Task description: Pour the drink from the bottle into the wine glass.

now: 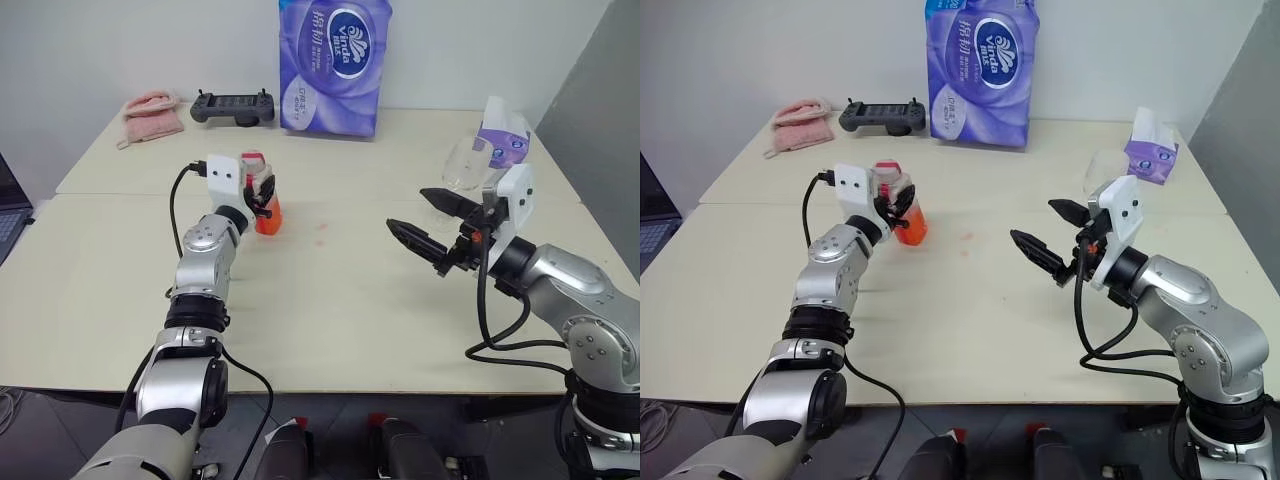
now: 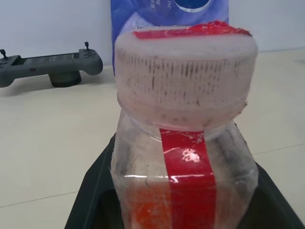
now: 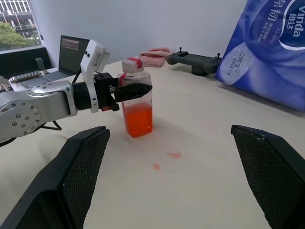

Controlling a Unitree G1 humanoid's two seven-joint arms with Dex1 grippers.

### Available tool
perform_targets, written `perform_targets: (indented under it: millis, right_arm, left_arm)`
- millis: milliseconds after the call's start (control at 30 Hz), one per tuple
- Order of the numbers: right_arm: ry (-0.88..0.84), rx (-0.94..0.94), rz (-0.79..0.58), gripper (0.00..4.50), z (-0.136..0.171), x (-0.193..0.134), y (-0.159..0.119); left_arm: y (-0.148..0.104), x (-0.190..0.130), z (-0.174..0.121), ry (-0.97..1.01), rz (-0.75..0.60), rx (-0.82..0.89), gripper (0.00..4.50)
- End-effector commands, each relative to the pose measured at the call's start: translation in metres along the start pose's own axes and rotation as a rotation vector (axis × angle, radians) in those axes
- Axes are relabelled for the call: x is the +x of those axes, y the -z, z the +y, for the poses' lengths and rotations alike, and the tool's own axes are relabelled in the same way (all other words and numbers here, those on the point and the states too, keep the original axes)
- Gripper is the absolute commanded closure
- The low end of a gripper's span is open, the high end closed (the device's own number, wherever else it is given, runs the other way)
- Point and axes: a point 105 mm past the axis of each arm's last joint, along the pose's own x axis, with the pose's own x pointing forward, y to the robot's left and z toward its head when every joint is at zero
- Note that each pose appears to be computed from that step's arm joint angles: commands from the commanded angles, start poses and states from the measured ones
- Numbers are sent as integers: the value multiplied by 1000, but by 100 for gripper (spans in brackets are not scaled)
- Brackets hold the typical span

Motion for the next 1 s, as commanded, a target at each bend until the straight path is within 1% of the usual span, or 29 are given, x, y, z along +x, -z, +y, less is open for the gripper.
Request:
perform_targets:
  millis: [33,133,267,333,500,700,900,1000]
  right_arm:
    - [12,-67,-35,0,-2,4,-15]
    - [-7,-71,-40,0,1,12,-17]
    - [-39,-79,-46,0,7,21,-20]
    - [-47,-86,-49,0,10,25,-22]
    - [-57,-73,-58,0,15,28,-23]
    - [-98,-13,-39,0,30,28,-11]
    - [-85,10,-74,0,30,36,-16]
    - [-94,25,-81,0,30,38,-18]
  left_arm:
    - [-42,3,-24,149,-106,55,274]
    - [-48,-5,-67,402,-114,104,274]
    - [-47,-26,-106,690,-84,73,274]
    - [-48,-38,-119,809,-72,36,274]
    - [-44,-52,-132,951,-34,37,274]
    - [-43,-62,-144,1041,-34,29,274]
    - [-48,-69,-155,1103,-73,39,274]
    - [-47,-69,-157,1117,-74,66,274]
